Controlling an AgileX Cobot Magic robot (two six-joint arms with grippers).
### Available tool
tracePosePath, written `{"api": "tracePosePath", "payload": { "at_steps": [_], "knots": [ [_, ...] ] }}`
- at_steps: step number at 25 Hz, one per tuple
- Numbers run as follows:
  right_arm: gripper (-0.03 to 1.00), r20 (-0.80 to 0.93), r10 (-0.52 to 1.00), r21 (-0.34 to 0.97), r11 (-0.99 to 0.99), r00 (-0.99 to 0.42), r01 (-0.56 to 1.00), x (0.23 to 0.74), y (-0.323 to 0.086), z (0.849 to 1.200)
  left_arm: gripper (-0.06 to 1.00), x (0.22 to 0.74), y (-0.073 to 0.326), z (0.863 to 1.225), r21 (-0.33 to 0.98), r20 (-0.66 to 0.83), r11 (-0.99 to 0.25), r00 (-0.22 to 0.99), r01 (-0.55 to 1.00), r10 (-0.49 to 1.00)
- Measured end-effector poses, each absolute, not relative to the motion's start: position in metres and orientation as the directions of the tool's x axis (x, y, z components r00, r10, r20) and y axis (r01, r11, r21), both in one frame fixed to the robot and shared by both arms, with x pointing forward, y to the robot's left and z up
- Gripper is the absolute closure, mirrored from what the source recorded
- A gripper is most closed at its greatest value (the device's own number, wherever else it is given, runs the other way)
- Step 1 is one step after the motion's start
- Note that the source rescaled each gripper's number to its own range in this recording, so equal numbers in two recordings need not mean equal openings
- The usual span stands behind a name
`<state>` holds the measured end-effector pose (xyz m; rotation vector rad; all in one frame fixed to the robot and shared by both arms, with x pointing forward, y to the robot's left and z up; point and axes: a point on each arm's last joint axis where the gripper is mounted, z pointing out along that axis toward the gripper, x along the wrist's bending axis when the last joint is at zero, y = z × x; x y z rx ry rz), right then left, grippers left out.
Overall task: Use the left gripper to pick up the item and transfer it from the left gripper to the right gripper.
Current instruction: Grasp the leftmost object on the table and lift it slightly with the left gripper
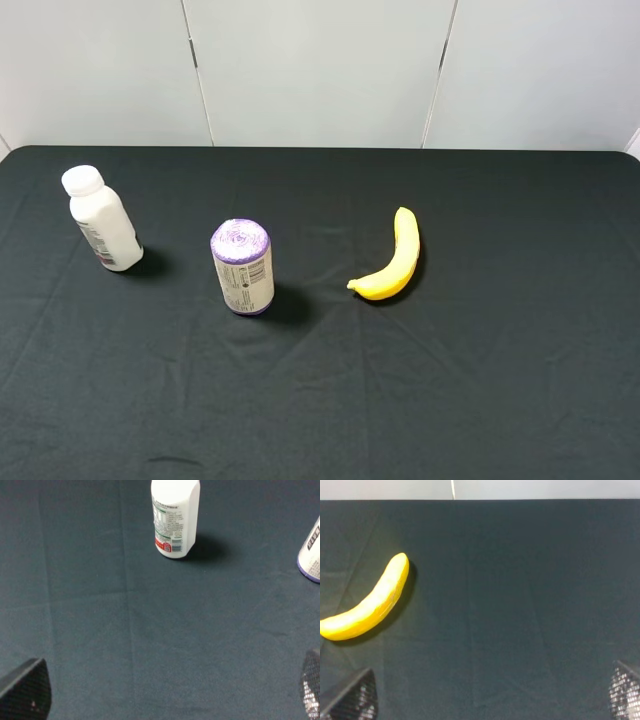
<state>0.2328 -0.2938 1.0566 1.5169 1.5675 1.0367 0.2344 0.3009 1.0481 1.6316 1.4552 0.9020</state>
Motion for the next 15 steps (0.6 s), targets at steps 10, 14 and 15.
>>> {"api": "tracePosePath", "payload": {
  "at_steps": [10,14,15],
  "knots": [
    [-0.03,0.040,0.998,0.904,-0.011,-0.058,0.427,0.233,-0.294,1.057,-0.05,0.234,0.302,1.049,0.887,0.029,-0.070,0.096,0.456,0.995],
    [-0.03,0.040,0.998,0.904,-0.011,-0.058,0.427,0.233,-0.294,1.057,-0.05,0.235,0.303,1.063,0.884,0.040,-0.076,0.087,0.461,0.995],
    [-0.03,0.040,0.998,0.904,-0.011,-0.058,0.427,0.233,-0.294,1.057,-0.05,0.238,0.303,1.069,0.880,0.044,-0.078,0.083,0.469,0.996]
  ]
}}
